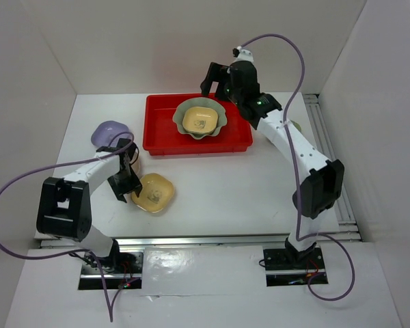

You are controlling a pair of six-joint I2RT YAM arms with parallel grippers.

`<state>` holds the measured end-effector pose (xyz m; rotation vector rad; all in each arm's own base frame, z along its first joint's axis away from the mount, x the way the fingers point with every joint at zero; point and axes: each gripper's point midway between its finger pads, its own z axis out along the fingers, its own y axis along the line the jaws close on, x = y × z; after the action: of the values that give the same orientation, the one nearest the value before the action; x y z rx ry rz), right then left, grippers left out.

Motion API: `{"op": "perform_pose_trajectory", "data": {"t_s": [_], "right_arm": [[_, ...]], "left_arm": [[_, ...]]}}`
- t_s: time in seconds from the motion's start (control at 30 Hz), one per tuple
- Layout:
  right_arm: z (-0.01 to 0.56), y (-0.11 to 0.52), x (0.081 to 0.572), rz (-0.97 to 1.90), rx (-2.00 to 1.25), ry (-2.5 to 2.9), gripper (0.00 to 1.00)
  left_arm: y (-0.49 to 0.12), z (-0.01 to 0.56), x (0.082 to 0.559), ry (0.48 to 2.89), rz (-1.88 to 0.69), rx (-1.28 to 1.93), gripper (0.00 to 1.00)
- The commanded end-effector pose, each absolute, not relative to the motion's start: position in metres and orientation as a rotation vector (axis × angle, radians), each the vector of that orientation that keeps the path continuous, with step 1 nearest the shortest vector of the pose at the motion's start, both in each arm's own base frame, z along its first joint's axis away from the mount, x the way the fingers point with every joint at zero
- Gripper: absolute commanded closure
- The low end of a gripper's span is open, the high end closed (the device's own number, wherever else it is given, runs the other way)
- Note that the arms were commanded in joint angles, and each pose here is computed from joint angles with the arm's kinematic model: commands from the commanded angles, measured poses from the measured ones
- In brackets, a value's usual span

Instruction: Place the plates into the plastic bin on the countertop

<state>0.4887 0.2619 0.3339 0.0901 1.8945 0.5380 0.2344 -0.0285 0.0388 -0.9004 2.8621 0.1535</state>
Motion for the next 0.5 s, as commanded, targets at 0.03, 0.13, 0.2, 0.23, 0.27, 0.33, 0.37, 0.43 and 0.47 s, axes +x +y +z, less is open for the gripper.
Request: {"op": "perform_pose_trajectory", "data": {"t_s": [0.03,0.13,0.2,0.23,0.27,0.33,0.37,0.43,0.47], "right_arm": [[0.374,0.254,0.471,0.595,0.051,1.782,0.00],[0.385,0.240,0.469,0.582,0.060,1.753,0.00],[0.390,0.235,0.468,0.579,0.055,1.742,0.00],[0.388,0.230,0.470,0.575,0.059,1.751,0.00],[0.383,0.230,0.470,0.572,0.058,1.760,0.00],[0.372,0.220,0.473,0.568,0.064,1.775,0.00],[0.376,0.221,0.469,0.588,0.063,1.766,0.00],[0.382,0.218,0.468,0.598,0.063,1.744,0.00],[0.377,0.218,0.468,0.594,0.063,1.755,0.00]], "left_arm": [[-0.023,0.026,0.218,2.872,0.259,-0.999,0.41],[-0.024,0.024,0.218,2.860,0.271,-1.009,0.41],[-0.028,0.028,0.219,2.850,0.269,-0.965,0.41],[-0.024,0.030,0.218,2.831,0.299,-0.974,0.40],[-0.027,0.032,0.219,2.822,0.290,-0.970,0.40],[-0.026,0.030,0.218,2.822,0.290,-0.970,0.41],[-0.027,0.027,0.219,2.825,0.292,-0.970,0.52],[-0.027,0.014,0.212,2.858,0.314,-0.993,0.69],[-0.029,0.011,0.213,2.865,0.305,-0.995,0.75]]}}
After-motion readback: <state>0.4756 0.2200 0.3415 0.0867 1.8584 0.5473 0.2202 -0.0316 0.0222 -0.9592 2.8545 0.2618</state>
